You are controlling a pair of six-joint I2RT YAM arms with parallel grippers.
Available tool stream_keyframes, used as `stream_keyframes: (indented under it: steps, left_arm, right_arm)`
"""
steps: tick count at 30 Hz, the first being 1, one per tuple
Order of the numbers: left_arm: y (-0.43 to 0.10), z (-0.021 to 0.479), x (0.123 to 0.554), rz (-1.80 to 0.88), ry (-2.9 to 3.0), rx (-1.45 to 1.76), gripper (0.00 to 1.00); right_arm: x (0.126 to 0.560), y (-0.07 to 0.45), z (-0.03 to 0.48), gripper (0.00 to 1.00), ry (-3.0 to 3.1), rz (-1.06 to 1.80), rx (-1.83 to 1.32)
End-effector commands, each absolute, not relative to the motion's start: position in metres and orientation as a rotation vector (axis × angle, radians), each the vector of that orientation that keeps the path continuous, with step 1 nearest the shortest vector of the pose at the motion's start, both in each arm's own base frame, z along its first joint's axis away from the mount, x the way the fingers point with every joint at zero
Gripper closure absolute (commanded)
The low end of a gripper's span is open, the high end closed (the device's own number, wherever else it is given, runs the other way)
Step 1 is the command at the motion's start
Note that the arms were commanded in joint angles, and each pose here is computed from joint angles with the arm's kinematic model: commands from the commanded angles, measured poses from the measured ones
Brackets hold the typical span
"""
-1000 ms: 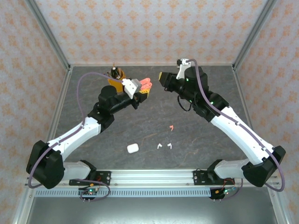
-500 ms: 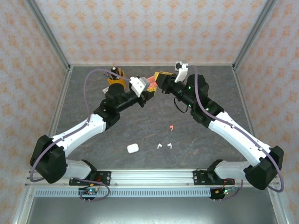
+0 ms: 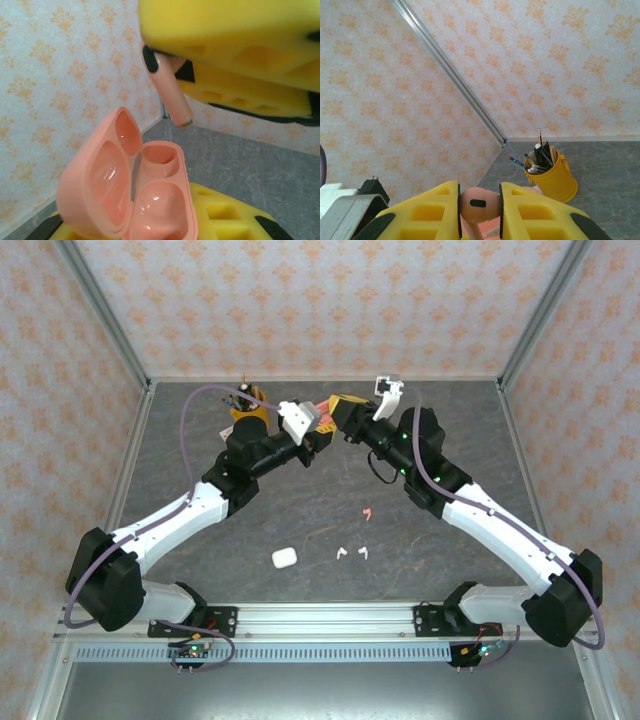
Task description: Insert the wireless bluetooth earbuds into the charging case
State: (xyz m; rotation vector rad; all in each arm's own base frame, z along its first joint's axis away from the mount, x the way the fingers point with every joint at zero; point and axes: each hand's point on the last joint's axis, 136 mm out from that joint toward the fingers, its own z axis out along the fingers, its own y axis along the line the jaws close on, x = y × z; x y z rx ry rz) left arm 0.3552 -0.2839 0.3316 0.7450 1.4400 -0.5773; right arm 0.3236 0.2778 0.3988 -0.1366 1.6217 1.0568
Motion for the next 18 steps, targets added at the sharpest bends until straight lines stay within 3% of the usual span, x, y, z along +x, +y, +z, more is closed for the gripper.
stream_keyframes:
  steps: [1, 18]
  left_arm:
    - [-0.285, 0.369, 0.354, -0.593, 1.341, 0.696, 1.0]
    - [-0.287, 0.376, 0.35, -0.636, 1.332, 0.687, 1.0]
  right_arm:
    - [0.315, 0.281, 0.413, 0.78, 1.557, 1.114, -0.144]
    - [0.319, 0.293, 0.397, 0.78, 1.595, 1.122, -0.148]
